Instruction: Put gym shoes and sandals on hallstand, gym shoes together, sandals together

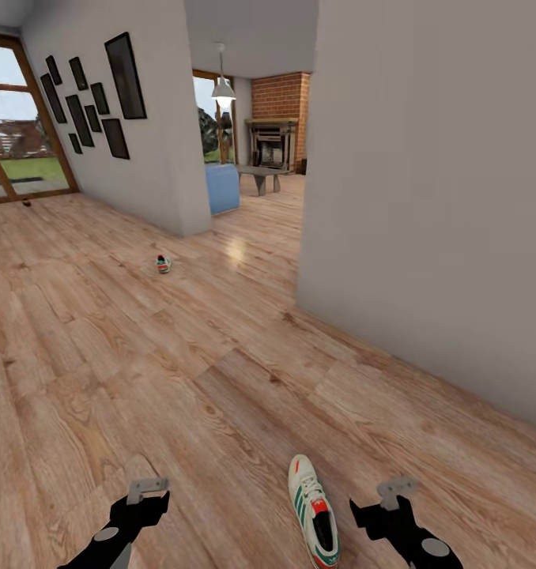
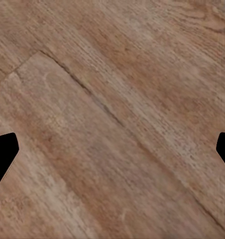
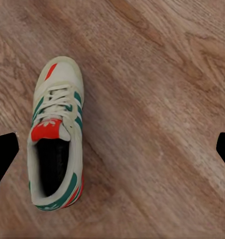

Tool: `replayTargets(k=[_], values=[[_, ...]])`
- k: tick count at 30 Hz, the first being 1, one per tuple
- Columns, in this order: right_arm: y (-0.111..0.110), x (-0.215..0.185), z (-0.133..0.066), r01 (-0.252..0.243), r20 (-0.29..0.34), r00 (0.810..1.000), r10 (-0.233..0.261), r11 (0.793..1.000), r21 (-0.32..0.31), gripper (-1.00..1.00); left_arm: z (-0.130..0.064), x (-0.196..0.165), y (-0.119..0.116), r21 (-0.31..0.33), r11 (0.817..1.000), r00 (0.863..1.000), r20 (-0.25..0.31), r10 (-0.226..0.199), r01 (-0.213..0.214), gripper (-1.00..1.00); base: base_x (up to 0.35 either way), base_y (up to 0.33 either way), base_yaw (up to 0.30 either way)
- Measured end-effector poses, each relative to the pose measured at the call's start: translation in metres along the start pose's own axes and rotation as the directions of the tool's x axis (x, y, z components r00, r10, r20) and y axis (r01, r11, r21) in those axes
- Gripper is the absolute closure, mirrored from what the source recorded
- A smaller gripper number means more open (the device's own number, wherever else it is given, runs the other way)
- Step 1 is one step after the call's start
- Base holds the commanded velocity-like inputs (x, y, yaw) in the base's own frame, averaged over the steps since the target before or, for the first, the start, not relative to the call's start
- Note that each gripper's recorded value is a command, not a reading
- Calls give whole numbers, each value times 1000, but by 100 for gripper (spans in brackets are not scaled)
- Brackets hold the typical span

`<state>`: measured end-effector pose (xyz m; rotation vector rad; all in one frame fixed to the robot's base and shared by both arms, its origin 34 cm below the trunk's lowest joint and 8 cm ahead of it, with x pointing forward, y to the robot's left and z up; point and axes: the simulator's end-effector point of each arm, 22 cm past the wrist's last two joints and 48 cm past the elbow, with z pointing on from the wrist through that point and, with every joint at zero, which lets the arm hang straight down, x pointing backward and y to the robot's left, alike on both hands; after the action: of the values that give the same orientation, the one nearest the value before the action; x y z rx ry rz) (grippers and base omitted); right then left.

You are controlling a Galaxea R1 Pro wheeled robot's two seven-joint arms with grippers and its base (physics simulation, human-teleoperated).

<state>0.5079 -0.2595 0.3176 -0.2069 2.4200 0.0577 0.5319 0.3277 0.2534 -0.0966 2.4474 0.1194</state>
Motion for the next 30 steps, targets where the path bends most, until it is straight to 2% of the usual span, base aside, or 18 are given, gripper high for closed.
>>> replayTargets(k=[14, 24, 30], values=[[4, 14, 2, -5, -31, 1000, 5, 1000, -13, -100, 0, -1, 0, 0, 1000, 1000, 2, -1, 1, -100, 0, 240, 0], [4, 14, 2, -4, -32, 999, 4, 1000, -14, -100, 0, -1, 1, 0, 1000, 1000, 4, -2, 2, -100, 0, 32, 6], [4, 15, 2, -5, -34, 999, 4, 1000, -13, -100, 0, 0, -1, 2, 1000, 1000, 1, -1, 1, -100, 0, 2, 157]])
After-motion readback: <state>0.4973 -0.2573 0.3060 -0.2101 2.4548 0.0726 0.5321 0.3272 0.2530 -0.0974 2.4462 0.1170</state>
